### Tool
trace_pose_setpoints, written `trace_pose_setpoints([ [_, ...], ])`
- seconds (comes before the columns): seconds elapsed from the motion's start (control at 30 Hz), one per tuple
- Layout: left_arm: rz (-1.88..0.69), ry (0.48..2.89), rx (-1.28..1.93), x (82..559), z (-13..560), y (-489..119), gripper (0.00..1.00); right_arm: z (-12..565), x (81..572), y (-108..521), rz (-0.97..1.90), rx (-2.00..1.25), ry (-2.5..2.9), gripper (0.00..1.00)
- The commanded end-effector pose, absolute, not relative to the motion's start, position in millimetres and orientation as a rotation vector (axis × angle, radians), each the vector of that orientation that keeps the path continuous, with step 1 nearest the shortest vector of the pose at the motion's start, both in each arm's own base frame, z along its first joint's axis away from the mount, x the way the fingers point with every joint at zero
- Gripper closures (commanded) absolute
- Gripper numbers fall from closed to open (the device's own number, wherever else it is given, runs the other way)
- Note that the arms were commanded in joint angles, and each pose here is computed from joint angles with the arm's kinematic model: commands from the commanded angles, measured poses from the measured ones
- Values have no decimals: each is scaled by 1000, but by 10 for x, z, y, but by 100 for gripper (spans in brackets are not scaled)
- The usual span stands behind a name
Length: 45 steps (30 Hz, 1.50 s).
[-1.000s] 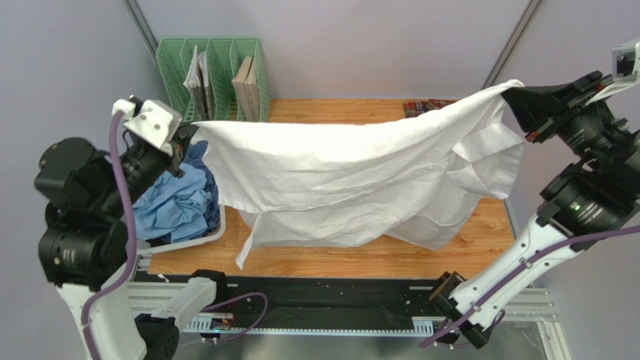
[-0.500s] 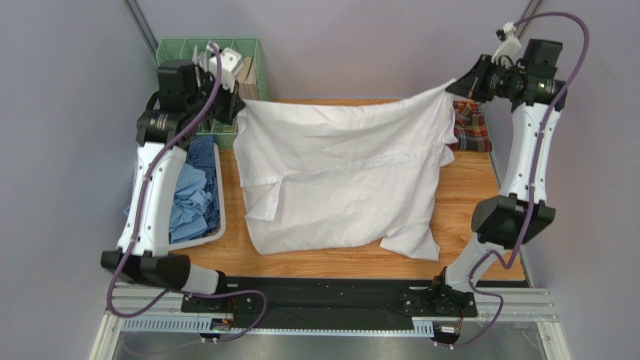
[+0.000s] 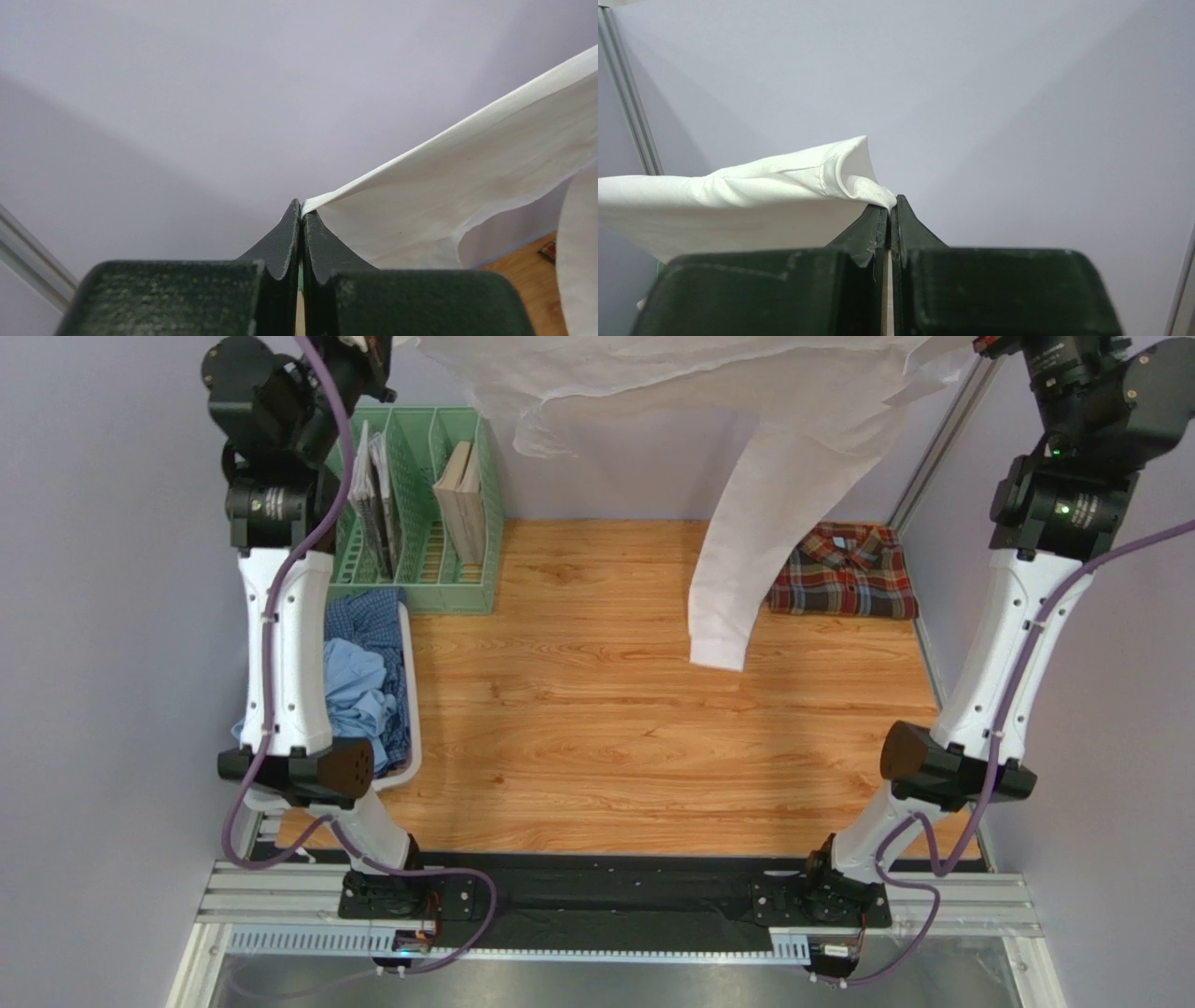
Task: Fold and stack the long sleeve shirts
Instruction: Flatten the shirt out
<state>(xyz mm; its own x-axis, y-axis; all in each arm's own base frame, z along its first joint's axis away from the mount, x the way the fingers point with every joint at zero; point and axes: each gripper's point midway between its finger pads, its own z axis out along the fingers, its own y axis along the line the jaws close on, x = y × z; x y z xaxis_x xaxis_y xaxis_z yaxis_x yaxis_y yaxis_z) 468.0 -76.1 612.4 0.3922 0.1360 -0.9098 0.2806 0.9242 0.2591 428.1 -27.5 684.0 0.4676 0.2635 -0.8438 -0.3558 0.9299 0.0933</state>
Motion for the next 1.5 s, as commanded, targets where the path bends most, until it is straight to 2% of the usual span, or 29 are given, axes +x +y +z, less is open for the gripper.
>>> trace_pose_setpoints([
  [0.0, -114, 1170, 573, 4303, 5893, -783, 100, 6661, 4136, -301, 326, -164, 1054, 100],
  [0.03, -118, 1202, 635, 4304, 5646, -830, 100, 5974, 4396, -335, 343, -214, 1223, 100],
  [0.07, -141, 1228, 700, 4281, 5395, -898, 100, 5551, 4444, -331, 369, -235, 1320, 100],
  [0.1, -227, 1313, 793, 4184, 4852, -1019, 100, 5404, 4252, -258, 350, -288, 1351, 100],
  [0.13, -227, 1337, 856, 4131, 4598, -1046, 100, 4725, 4309, -341, 388, -272, 1495, 100],
  [0.17, -256, 1373, 899, 4061, 4343, -1084, 100, 4383, 4227, -381, 340, -334, 1572, 100],
  [0.2, -337, 1467, 955, 3866, 3852, -1136, 100, 4157, 4146, -402, 336, -348, 1625, 100],
  [0.23, -346, 1494, 1000, 3763, 3624, -1141, 100, 3987, 3995, -466, 328, -349, 1665, 100],
  [0.27, -330, 1499, 1064, 3677, 3407, -1132, 100, 3542, 3868, -488, 342, -400, 1759, 100],
  [0.3, -377, 1565, 1134, 3414, 2971, -1140, 100, 3335, 3758, -488, 358, -427, 1808, 100],
  [0.33, -369, 1577, 1183, 3295, 2792, -1129, 100, 3174, 3648, -524, 334, -466, 1846, 100],
  [0.37, -329, 1563, 1247, 3216, 2638, -1096, 100, 2764, 3427, -443, 422, -457, 1972, 100],
  [0.4, -359, 1625, 1299, 2973, 2289, -1065, 100, 2574, 3325, -443, 376, -603, 1982, 100],
  [0.5, -347, 1697, 1442, 2619, 1669, -974, 100, 1883, 2880, -277, 506, -743, 2141, 100],
  [0.6, -318, 1749, 1563, 2413, 1260, -913, 100, 1370, 2587, -250, 600, -813, 2294, 98],
  [0.67, -342, 1792, 1616, 2270, 1113, -885, 100, 1182, 2379, -269, 656, -854, 2397, 95],
  [0.7, -328, 1794, 1673, 2206, 1038, -857, 100, 1057, 2267, -267, 705, -872, 2447, 88],
  [0.73, -332, 1798, 1705, 2145, 1010, -845, 92, 985, 2088, -308, 717, -954, 2502, 84],
  [0.77, -370, 1830, 1742, 1994, 970, -815, 85, 949, 1975, -320, 734, -985, 2531, 75],
  [0.83, -361, 1821, 1802, 1860, 997, -761, 75, 979, 1644, -323, 769, -1098, 2554, 69],
  [0.9, -372, 1826, 1836, 1669, 1086, -725, 71, 1104, 1510, -364, 673, -1173, 2531, 62],
  [0.93, -368, 1802, 1854, 1625, 1130, -724, 65, 1171, 1418, -360, 648, -1239, 2512, 59],
  [1.0, -363, 1768, 1836, 1571, 1289, -759, 54, 1307, 1370, -349, 545, -1298, 2466, 45],
  [1.1, -364, 1775, 1752, 1684, 1460, -824, 45, 1446, 1439, -330, 481, -1293, 2414, 26],
  [1.13, -364, 1792, 1718, 1758, 1485, -844, 44, 1465, 1505, -314, 497, -1264, 2402, 22],
  [1.27, -403, 2036, 1500, 2245, 1390, -999, 41, 1481, 2017, -225, 674, -848, 2519, 20],
  [1.3, -416, 2075, 1468, 2320, 1365, -1072, 42, 1450, 2122, -157, 711, -829, 2534, 20],
  [1.43, -404, 2212, 1300, 2875, 1344, -1274, 48, 1110, 2599, -138, 699, -673, 2631, 28],
  [1.47, -410, 2297, 1294, 2956, 1160, -1305, 50, 990, 2646, -86, 723, -674, 2662, 32],
])
